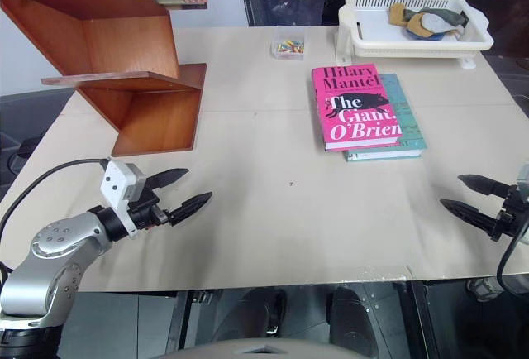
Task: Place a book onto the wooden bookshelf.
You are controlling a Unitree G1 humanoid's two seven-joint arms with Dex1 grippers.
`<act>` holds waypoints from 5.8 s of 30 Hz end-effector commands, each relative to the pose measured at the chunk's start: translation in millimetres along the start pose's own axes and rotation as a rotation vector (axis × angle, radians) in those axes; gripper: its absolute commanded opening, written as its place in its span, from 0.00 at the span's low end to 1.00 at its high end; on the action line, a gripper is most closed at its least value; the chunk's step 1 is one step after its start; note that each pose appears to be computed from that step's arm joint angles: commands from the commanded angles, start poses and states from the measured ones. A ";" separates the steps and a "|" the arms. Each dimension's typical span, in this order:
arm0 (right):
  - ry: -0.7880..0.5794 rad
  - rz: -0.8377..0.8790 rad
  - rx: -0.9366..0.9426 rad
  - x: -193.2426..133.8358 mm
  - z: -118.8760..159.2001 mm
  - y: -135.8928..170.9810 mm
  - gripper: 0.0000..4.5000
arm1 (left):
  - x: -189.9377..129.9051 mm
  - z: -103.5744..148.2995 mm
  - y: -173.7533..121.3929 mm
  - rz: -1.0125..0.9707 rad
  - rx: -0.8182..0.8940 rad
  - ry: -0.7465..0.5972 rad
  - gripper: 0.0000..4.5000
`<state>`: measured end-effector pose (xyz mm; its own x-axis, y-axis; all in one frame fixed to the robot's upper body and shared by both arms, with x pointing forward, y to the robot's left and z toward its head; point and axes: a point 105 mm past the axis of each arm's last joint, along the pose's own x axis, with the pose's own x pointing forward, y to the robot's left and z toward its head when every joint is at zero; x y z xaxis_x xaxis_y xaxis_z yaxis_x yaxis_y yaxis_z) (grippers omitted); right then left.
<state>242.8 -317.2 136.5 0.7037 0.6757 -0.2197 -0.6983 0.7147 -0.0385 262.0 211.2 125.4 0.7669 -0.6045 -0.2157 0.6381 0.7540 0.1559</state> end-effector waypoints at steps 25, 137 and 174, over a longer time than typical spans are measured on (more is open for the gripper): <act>0.000 0.040 0.000 -4.1 4.7 13.6 0.87 | 17.5 17.9 7.3 0.043 0.033 -0.071 0.95; -0.270 0.100 -0.124 15.6 95.6 6.4 0.87 | 135.7 226.3 -17.2 0.269 1.409 -0.538 0.06; -0.336 0.392 0.008 110.9 126.8 -37.6 0.87 | 25.7 237.4 47.5 0.266 1.469 0.154 0.06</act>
<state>369.4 -247.1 220.0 0.4520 0.8875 0.0900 -0.8918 0.4476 0.0650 341.4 170.1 335.4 0.9072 -0.3802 -0.1800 0.1196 -0.1770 0.9769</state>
